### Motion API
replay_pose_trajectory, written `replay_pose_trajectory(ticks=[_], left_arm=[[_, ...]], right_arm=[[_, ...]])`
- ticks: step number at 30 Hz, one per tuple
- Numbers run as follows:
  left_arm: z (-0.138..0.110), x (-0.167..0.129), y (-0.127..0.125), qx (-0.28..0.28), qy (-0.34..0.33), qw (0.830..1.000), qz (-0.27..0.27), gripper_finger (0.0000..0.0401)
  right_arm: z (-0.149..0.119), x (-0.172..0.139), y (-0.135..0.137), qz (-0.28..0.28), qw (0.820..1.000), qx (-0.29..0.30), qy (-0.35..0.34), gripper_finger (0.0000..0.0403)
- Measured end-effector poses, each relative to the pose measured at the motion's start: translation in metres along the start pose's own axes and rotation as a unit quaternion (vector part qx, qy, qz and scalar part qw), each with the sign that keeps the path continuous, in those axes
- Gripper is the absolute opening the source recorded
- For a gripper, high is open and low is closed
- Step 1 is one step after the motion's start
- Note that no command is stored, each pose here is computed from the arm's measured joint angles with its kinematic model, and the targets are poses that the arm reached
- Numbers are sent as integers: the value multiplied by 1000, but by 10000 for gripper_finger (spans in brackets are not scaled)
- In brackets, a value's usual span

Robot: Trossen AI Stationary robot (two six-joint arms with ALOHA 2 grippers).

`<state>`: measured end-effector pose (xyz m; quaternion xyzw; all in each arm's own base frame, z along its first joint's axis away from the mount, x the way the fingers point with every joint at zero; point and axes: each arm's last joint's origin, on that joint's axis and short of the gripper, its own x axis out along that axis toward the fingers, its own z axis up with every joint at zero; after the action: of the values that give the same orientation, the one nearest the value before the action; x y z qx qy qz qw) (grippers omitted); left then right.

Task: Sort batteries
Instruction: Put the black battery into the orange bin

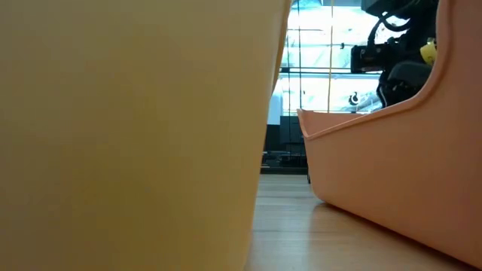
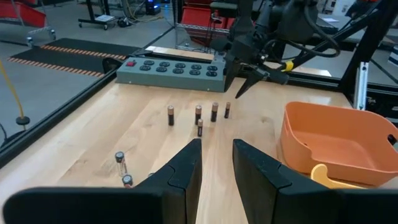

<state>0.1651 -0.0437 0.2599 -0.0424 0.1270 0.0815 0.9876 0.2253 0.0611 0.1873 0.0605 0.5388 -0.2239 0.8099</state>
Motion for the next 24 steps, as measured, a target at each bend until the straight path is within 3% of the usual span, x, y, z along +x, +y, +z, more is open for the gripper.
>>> replay_pose_trajectory(ticks=[10,24], left_arm=[[0,0,0,0,1,1000,-3,99],[-1,0,0,1,2,1000,-3,99]], right_arm=[[-8,7,-3,-3,1000,0,-15,139],[-29,-5,-31,32,992,71,-101,139]])
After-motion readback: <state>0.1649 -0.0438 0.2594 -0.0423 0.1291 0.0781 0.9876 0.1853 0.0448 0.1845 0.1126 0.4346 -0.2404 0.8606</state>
